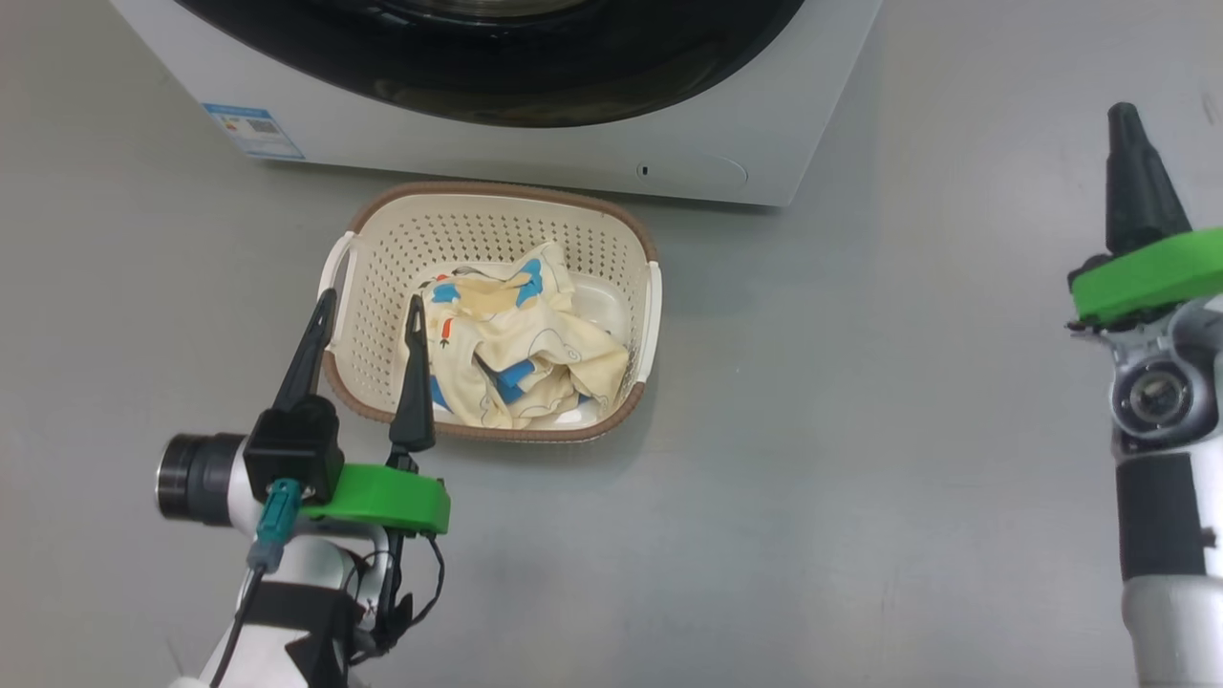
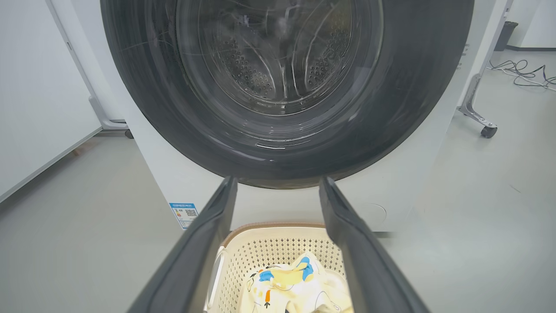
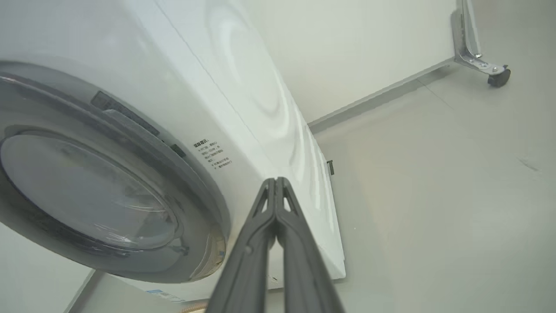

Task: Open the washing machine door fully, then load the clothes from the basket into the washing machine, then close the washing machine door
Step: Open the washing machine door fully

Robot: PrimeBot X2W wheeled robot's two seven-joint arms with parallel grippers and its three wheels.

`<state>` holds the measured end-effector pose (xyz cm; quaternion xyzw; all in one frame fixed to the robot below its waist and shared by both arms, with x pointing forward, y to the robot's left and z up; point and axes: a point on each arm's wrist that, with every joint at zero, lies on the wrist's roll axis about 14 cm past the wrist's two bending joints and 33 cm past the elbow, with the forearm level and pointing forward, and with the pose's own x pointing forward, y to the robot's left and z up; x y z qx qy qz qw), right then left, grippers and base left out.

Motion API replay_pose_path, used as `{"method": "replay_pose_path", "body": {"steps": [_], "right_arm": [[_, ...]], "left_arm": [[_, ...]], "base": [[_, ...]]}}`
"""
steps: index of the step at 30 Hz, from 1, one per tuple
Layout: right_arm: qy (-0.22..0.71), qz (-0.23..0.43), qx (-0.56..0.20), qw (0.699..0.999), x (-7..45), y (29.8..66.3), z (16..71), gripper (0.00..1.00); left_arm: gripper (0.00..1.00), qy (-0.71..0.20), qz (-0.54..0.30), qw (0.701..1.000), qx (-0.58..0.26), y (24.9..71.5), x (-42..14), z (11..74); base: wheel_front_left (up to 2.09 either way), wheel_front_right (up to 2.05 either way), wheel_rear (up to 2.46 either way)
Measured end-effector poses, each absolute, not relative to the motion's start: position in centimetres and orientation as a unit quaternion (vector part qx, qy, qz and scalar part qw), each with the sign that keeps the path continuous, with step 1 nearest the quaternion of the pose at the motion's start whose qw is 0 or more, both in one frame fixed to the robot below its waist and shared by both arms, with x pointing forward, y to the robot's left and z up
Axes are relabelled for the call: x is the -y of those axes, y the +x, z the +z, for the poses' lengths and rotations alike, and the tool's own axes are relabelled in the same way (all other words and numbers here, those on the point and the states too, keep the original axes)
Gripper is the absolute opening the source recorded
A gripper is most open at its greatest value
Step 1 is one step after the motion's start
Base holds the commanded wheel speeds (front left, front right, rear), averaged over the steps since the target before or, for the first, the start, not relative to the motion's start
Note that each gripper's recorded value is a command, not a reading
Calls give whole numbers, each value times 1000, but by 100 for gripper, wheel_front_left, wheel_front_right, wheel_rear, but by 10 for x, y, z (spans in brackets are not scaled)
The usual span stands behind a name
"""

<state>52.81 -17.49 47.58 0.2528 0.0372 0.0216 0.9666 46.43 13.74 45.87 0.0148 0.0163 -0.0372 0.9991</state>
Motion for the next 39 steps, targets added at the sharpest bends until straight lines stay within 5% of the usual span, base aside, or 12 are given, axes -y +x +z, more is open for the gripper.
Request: {"method": "replay_pose_path", "body": {"steps": [10,19,27,39], "right_arm": [[528,74,-106,839,141,562,485,0],[640,151,-153,738,99,596,513,0],[637,214,-194,715,50,624,539,0],[605,246,-213,727,8,654,560,0]], "left_arm": [[100,21,-36,999,-23,461,-139,455],[100,21,-27,999,-28,457,-147,453],[100,23,-19,999,-31,459,-153,451],[100,26,-8,999,-37,459,-160,447]], "base": [[0,0,0],[0,0,0],[0,0,0],[0,0,0]]}}
